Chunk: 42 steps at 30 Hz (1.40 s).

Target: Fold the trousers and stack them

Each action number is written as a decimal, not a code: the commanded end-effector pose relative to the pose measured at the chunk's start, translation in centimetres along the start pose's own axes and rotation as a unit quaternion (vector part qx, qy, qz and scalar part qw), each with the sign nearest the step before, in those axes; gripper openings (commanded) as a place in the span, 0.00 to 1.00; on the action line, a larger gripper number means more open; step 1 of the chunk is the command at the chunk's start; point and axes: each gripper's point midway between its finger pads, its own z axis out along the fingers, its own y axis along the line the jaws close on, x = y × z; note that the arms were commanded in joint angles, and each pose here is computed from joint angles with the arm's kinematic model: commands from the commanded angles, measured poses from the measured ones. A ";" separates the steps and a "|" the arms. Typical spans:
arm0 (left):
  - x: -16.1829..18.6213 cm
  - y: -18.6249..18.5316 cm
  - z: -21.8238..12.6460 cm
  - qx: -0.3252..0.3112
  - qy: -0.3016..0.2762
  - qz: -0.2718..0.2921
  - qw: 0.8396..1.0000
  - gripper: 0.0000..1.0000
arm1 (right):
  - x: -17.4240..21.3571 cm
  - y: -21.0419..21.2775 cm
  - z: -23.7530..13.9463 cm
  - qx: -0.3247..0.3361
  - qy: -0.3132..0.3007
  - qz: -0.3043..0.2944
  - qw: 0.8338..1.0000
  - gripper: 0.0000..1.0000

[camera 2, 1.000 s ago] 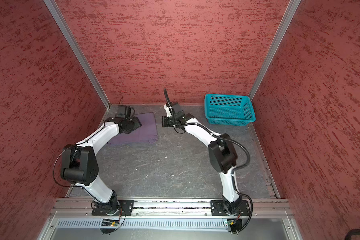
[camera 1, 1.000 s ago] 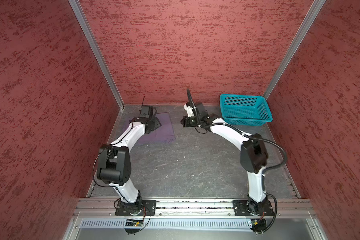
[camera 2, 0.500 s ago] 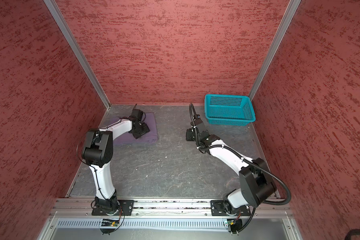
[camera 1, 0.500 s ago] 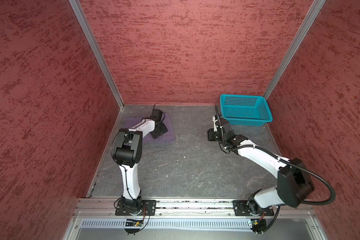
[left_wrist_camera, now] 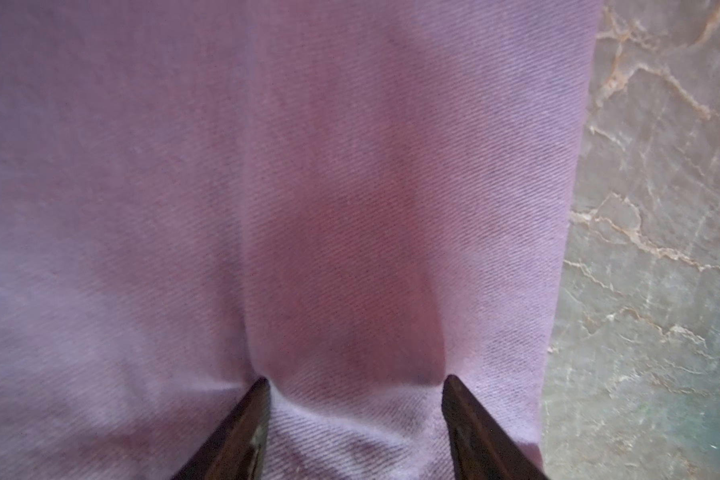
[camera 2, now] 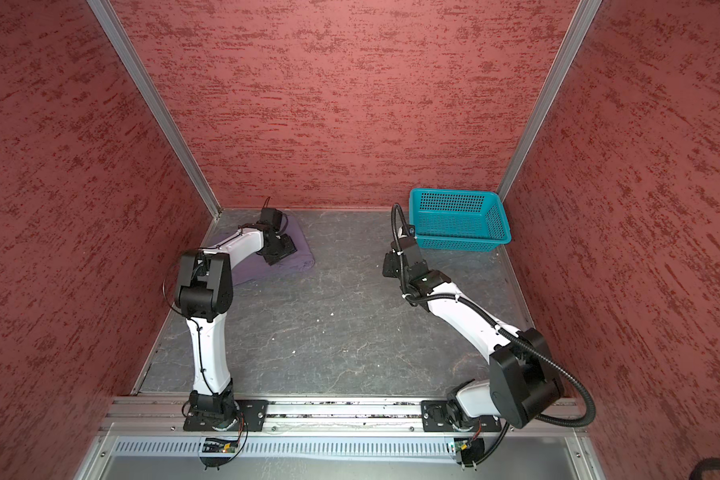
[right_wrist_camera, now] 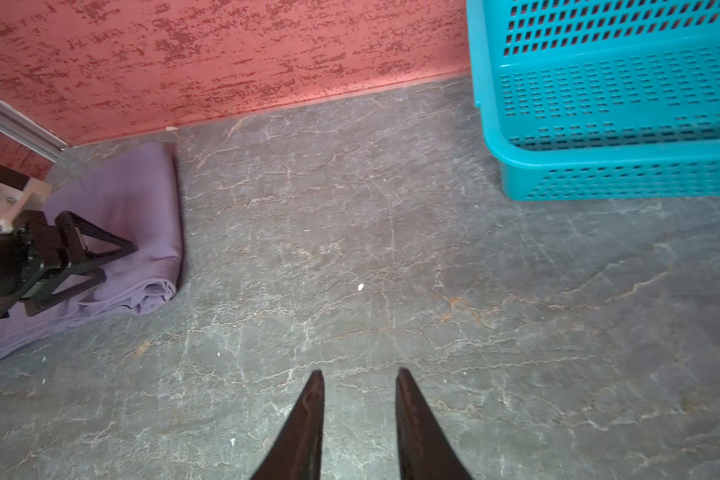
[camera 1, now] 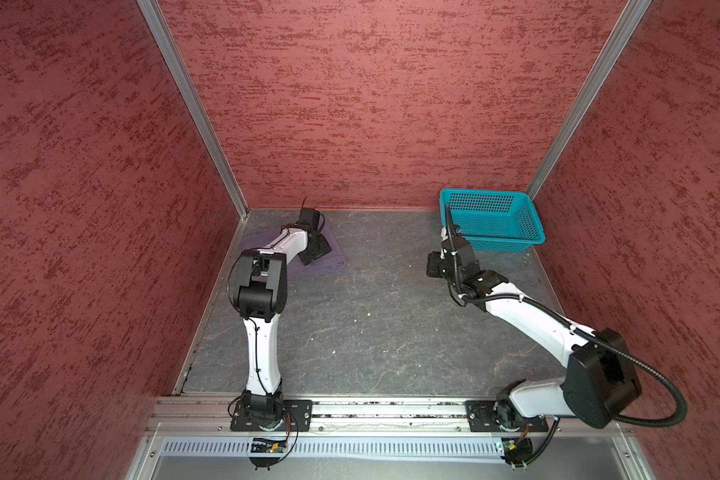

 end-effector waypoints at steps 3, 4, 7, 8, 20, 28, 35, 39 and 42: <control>-0.9 0.4 -3.5 -0.009 -0.033 0.026 0.999 0.72 | -2.4 -0.9 -1.8 0.006 -0.035 0.002 0.999 0.32; -1.2 0.3 -4.8 -0.006 -0.046 0.026 0.999 0.73 | -2.9 -1.2 -2.4 0.010 -0.046 0.002 0.999 0.36; -1.9 0.3 -8.7 0.002 -0.085 0.026 0.996 0.76 | -4.1 -3.0 -4.2 0.038 -0.071 0.007 0.997 0.54; -2.3 0.2 -10.5 0.007 -0.103 0.027 0.994 0.79 | -4.2 -4.0 -4.9 0.058 -0.076 0.009 0.995 0.84; 0.0 5.6 -29.5 0.039 -0.366 0.009 0.930 0.99 | -0.3 -14.1 -10.5 0.172 -0.166 -0.020 0.971 0.99; 6.0 13.7 -32.4 0.038 -0.481 -0.026 0.876 1.00 | 3.0 -17.7 -12.7 0.186 -0.275 0.053 0.942 0.99; 9.7 17.7 -26.7 -0.026 -0.462 0.011 0.886 0.99 | 4.0 -18.9 -11.4 0.224 -0.254 0.014 0.941 0.99; 10.2 18.6 -24.3 -0.055 -0.450 0.016 0.891 0.99 | 5.9 -20.2 -10.0 0.246 -0.239 0.024 0.939 0.99; 10.0 18.7 -22.4 -0.067 -0.449 0.019 0.891 0.99 | 5.4 -20.6 -9.8 0.256 -0.254 0.031 0.932 0.99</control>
